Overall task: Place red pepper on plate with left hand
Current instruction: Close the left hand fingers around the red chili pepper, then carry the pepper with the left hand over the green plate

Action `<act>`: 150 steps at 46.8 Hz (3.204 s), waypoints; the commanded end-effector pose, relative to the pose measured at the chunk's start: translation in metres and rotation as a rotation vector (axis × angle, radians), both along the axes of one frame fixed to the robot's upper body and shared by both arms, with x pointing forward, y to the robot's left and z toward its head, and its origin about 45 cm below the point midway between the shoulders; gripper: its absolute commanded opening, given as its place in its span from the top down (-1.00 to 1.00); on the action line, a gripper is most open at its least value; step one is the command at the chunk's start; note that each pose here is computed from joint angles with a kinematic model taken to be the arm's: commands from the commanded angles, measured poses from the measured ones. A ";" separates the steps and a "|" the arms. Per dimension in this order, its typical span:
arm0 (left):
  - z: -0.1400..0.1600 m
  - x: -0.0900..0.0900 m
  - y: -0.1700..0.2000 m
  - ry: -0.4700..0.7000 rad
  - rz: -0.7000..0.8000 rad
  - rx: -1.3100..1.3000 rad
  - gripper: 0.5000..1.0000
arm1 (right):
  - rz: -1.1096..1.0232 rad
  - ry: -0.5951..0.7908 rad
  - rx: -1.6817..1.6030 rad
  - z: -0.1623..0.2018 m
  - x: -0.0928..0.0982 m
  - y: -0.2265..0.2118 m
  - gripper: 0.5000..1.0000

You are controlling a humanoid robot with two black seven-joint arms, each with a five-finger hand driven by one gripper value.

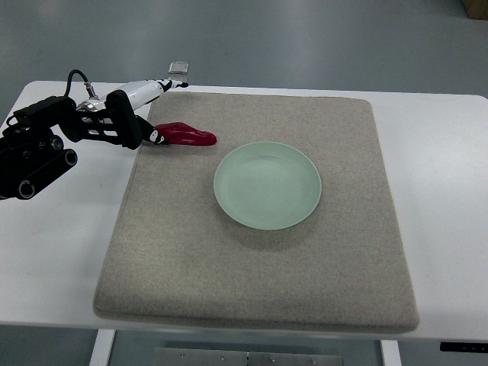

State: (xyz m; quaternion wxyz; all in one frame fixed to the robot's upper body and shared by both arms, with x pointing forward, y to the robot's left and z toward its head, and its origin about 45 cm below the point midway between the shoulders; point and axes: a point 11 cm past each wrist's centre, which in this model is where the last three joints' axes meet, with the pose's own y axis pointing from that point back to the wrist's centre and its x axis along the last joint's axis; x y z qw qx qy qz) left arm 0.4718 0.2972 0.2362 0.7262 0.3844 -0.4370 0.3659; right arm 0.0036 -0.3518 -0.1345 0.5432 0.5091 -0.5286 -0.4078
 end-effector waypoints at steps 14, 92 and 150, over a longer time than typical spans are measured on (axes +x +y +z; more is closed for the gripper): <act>-0.006 -0.002 -0.002 0.009 -0.014 0.027 -0.56 | 0.001 0.000 0.000 0.000 0.000 0.000 -0.71; -0.019 -0.006 -0.006 0.036 -0.029 0.044 0.16 | -0.001 0.000 0.000 0.000 0.000 0.000 -0.71; 0.001 -0.008 -0.042 -0.048 -0.111 -0.026 1.00 | -0.001 0.000 -0.001 0.000 0.000 0.000 -0.71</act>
